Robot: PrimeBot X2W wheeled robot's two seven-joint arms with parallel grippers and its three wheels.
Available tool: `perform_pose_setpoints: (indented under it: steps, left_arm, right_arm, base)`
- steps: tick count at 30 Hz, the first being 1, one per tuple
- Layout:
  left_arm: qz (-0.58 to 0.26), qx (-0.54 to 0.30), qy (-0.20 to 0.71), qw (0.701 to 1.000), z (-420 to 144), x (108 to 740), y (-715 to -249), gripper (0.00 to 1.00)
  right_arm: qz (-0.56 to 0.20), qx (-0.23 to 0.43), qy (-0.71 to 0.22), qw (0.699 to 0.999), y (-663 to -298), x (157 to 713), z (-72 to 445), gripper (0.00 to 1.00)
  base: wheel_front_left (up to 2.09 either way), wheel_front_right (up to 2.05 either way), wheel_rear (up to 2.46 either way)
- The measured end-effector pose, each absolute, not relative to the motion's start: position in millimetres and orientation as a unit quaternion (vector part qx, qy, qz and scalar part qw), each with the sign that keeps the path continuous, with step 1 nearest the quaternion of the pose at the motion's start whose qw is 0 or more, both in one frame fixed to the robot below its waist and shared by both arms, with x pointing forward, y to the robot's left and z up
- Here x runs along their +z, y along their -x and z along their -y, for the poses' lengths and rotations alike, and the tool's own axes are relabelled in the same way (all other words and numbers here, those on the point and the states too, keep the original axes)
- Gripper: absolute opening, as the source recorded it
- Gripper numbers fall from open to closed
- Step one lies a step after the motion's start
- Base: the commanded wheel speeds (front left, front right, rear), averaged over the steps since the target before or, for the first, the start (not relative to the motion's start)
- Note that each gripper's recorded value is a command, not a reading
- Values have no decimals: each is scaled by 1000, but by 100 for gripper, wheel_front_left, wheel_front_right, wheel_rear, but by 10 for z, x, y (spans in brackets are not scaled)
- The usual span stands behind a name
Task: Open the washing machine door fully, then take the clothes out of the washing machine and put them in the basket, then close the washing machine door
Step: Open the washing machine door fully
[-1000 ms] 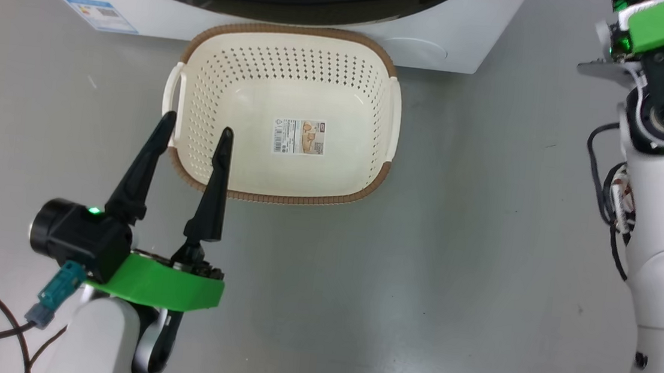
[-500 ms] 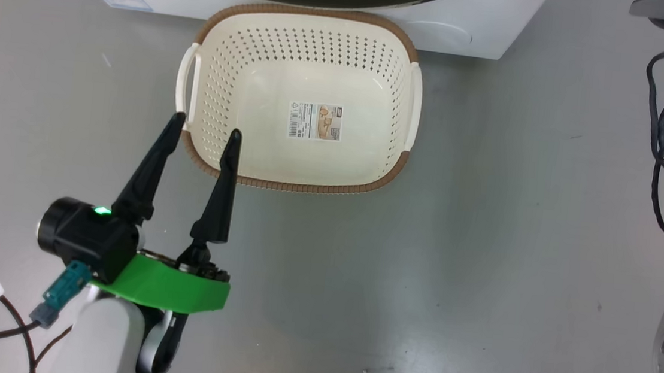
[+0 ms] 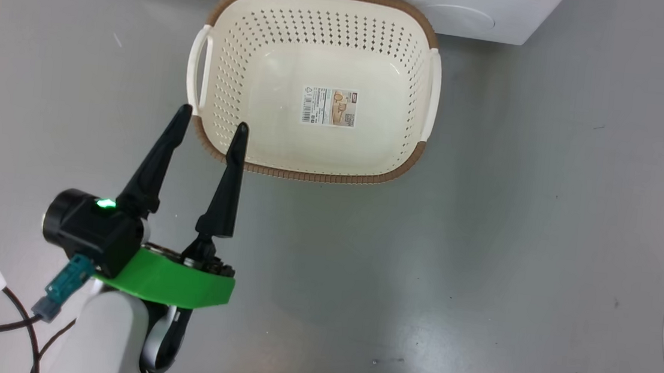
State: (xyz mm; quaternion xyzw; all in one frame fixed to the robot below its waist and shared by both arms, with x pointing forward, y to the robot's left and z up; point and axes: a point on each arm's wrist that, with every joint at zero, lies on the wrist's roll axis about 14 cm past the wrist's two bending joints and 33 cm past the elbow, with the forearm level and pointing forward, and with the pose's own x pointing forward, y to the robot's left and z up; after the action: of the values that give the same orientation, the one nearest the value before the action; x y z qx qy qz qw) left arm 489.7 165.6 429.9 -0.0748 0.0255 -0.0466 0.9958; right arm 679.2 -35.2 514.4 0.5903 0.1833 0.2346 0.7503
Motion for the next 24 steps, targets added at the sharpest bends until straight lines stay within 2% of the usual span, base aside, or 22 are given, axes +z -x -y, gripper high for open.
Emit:
perform_pose_setpoints:
  steps: [24]
  left_arm:
    - [-19,-46,77,996,-1667,4340,-4935,100]
  right_arm:
    - [-224,271,-615,705,-6718,5162,161,0]
  base:
    - [0,0,0]
